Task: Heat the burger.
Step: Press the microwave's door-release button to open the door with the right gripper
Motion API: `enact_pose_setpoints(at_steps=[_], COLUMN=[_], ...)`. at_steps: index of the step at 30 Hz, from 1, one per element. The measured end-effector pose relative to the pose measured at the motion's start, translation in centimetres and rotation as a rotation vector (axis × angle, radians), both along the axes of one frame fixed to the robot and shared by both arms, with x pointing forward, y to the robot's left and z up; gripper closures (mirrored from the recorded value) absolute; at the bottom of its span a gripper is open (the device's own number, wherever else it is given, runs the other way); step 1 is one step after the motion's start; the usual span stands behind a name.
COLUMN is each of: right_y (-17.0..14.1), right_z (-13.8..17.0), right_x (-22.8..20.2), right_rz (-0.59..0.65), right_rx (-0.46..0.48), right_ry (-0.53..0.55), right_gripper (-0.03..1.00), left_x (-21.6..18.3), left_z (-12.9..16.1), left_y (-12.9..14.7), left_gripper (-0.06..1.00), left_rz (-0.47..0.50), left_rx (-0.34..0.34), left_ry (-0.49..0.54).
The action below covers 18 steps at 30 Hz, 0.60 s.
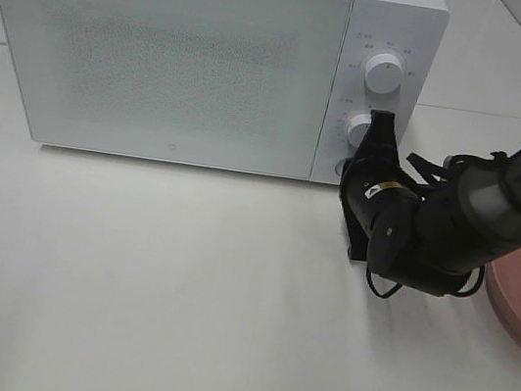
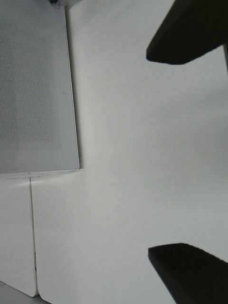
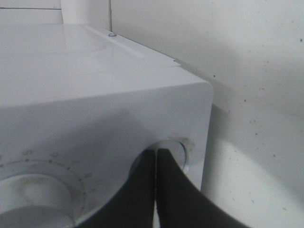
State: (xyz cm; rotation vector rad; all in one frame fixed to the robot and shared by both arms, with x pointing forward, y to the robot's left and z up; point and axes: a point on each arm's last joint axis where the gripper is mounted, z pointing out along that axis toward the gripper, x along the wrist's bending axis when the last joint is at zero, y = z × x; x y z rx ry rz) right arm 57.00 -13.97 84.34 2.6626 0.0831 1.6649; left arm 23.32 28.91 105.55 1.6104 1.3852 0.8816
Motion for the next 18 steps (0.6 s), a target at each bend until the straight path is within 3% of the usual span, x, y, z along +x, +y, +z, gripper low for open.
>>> enact_pose_setpoints(at_steps=[18], right_y=[0.04], right_z=[0.03], right_x=[0.24], right_rz=[-0.005], right_rx=[-0.028], right_ry=[0.003], right_gripper=[0.95], left_x=[0.00], left_z=[0.00], left_y=[0.00], left_gripper=[0.01], left_rz=[0.000], left_rx=[0.000], left_ry=[0.000])
